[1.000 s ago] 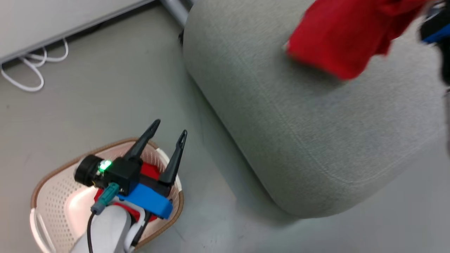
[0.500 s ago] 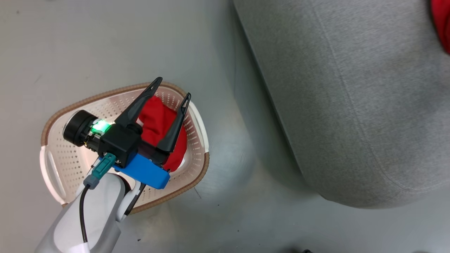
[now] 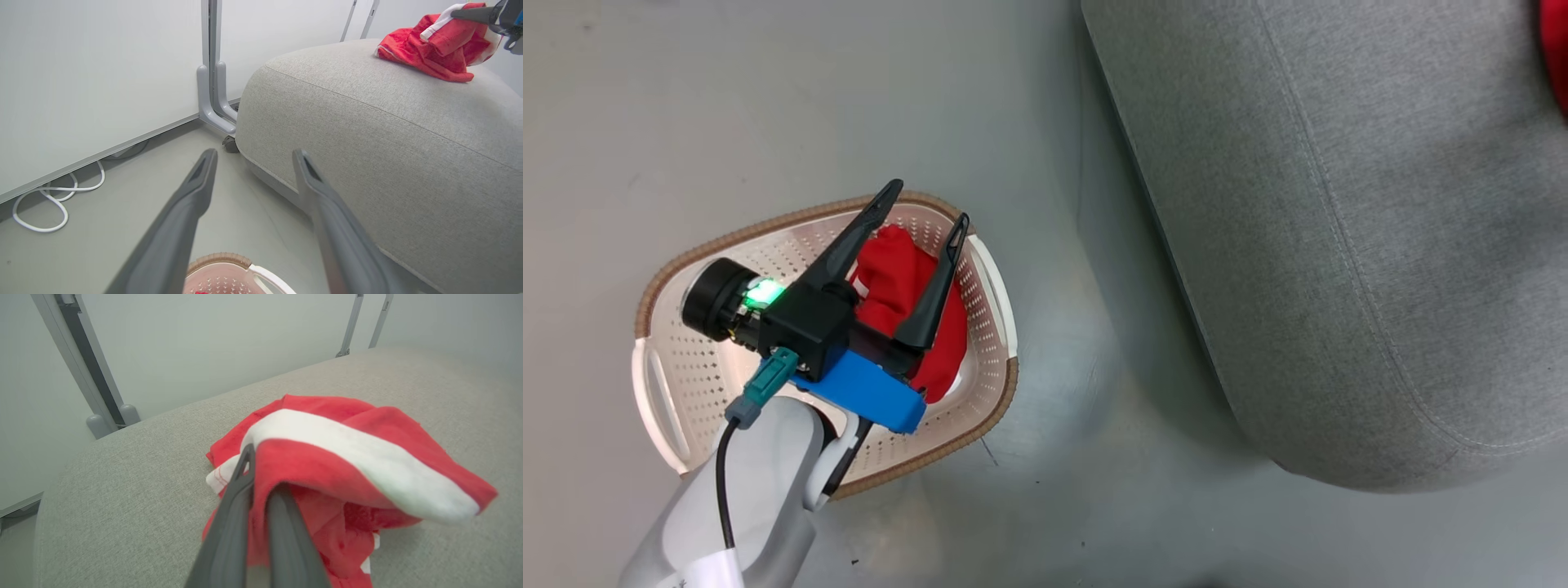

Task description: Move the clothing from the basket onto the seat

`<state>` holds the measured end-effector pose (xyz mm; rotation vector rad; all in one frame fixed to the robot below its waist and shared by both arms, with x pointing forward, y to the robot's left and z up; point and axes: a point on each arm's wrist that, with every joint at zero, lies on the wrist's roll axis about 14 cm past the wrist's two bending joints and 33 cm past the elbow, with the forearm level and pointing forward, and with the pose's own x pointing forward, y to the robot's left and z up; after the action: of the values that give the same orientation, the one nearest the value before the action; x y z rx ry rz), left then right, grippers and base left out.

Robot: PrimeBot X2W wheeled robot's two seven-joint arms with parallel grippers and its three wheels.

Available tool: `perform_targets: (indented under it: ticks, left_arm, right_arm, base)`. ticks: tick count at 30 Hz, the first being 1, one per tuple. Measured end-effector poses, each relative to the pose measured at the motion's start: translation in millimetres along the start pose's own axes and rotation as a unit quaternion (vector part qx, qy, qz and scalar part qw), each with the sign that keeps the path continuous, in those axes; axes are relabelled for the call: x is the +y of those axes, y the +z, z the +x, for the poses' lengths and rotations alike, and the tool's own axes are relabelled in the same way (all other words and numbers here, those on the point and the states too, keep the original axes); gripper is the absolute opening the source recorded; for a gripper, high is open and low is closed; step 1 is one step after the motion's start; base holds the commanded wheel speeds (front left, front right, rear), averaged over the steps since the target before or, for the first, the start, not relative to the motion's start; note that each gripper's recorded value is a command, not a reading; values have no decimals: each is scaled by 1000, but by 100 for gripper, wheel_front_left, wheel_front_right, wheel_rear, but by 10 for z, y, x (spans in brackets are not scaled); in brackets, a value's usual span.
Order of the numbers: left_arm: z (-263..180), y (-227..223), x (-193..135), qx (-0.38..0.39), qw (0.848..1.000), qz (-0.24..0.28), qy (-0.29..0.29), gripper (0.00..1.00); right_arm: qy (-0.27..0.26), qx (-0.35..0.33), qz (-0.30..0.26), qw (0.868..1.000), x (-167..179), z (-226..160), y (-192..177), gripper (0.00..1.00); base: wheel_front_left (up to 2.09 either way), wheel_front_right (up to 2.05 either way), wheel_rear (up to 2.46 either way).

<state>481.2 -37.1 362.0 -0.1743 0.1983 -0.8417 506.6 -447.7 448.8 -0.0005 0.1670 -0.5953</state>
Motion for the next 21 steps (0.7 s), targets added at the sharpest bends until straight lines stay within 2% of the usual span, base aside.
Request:
perform_targets:
  ticks: [1, 10, 21]
  left_arm:
    - [3, 21, -12, -2, 1000, -2, 1, 100]
    - [-148, 299, -143, -20, 999, -13, 26, 100]
    - [-789, 611, -333, -42, 994, -24, 101, 100]
  right_arm:
    - [3, -2, -1, 1000, 18, -10, 21, 100]
    - [26, -3, -9, 1000, -3, -320, 115, 100]
    - [81, -6, -11, 997, 42, -1052, 102, 100]
  base:
    - [0, 0, 0]
    - [0, 0, 0]
    - [0, 0, 0]
